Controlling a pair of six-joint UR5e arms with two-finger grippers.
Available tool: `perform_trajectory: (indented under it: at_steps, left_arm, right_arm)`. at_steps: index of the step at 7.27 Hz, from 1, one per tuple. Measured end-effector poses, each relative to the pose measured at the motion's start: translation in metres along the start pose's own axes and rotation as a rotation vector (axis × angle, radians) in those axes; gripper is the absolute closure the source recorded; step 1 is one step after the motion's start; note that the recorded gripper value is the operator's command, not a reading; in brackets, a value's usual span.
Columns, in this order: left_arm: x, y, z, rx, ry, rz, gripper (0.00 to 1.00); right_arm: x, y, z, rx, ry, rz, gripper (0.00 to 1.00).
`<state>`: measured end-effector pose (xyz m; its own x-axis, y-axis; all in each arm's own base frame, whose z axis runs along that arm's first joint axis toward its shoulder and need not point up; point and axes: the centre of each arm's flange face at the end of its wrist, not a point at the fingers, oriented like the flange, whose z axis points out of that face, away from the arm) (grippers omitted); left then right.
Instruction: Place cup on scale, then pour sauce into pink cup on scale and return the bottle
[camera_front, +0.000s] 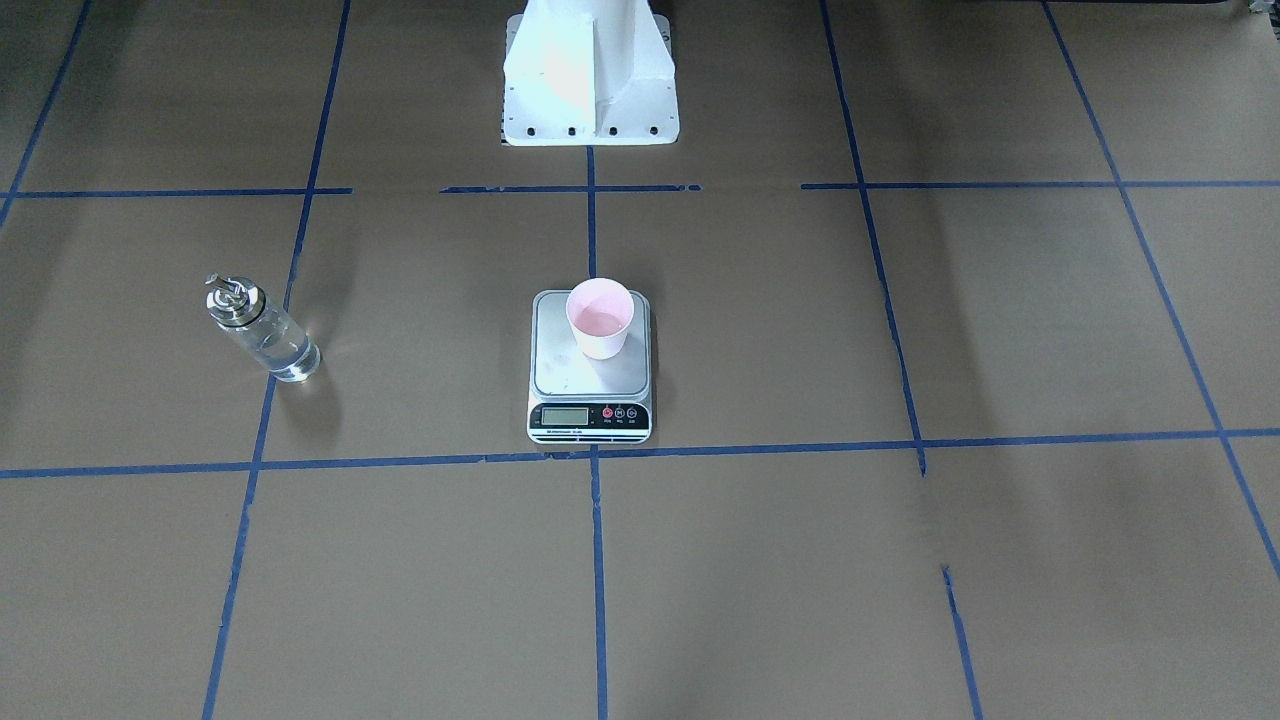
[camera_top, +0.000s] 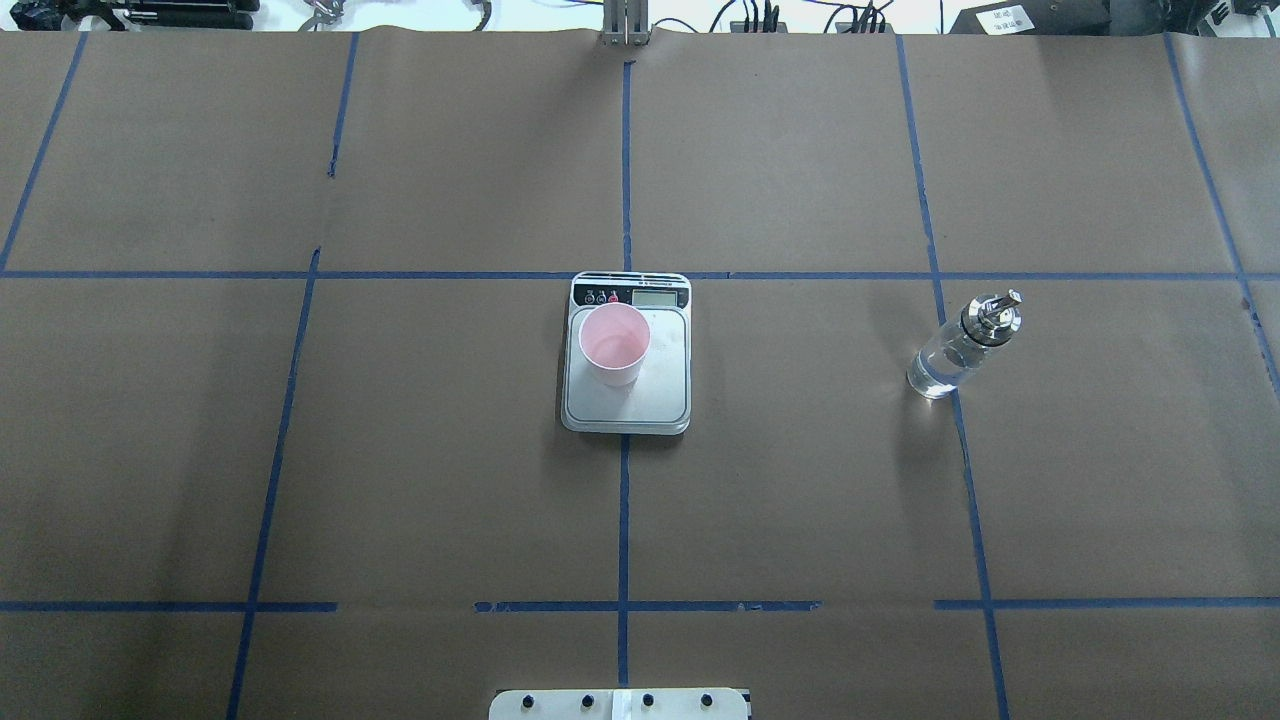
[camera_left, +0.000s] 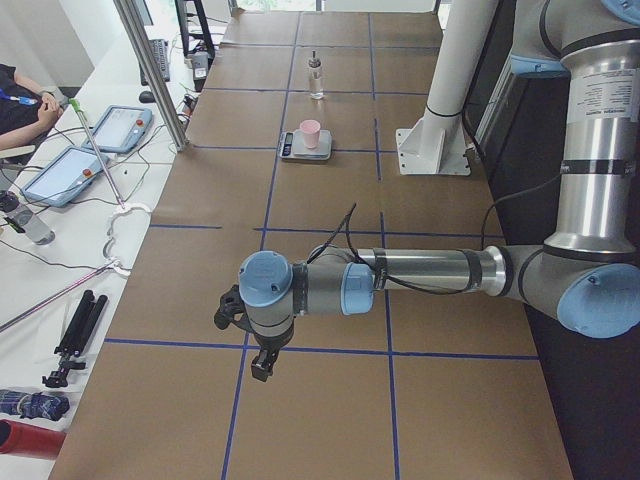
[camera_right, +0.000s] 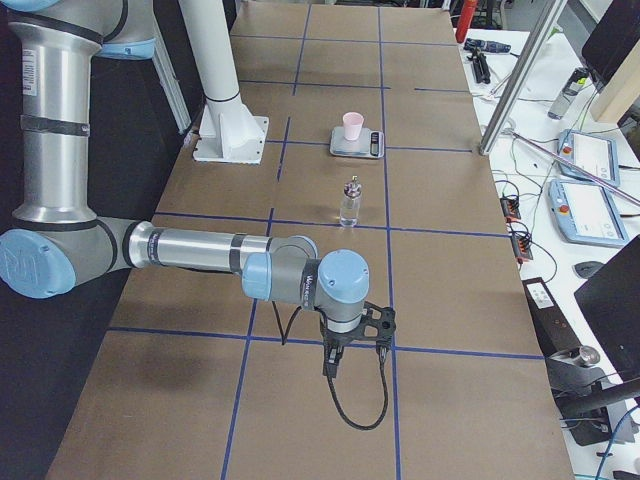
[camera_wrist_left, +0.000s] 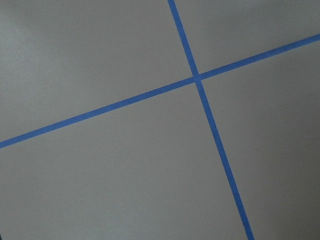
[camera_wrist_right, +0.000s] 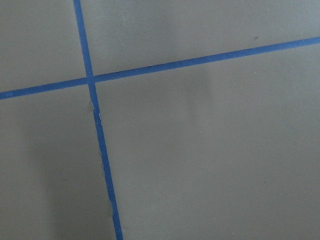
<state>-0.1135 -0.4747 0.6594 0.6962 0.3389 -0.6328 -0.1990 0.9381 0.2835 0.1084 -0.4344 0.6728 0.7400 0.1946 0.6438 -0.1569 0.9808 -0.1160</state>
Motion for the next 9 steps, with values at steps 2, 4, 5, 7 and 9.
perform_trajectory:
  at_steps: [2, 4, 5, 7, 9]
  left_arm:
    - [-0.0069, 0.0024, 0.0071, 0.020, -0.011, 0.017, 0.00]
    - [-0.0110, 0.0041, 0.0112, 0.030, -0.016, 0.025, 0.00]
    - [-0.0113, 0.0043, 0.0116, 0.031, -0.016, 0.026, 0.00]
    - [-0.0108, 0.0039, 0.0109, 0.033, -0.018, 0.028, 0.00]
    - [-0.0108, 0.0040, 0.0110, 0.033, -0.017, 0.027, 0.00]
  right_arm:
    - [-0.0004, 0.0000, 0.0003, -0.001, 0.000, -0.001, 0.00]
    - [-0.0002, 0.0000, 0.0001, 0.000, 0.000, 0.000, 0.00]
    - [-0.0002, 0.0000, 0.0001, 0.000, -0.001, 0.000, 0.00]
    - [-0.0004, -0.0001, 0.0003, -0.001, 0.000, -0.001, 0.00]
    - [-0.0005, 0.0000, 0.0004, -0.001, 0.000, -0.001, 0.00]
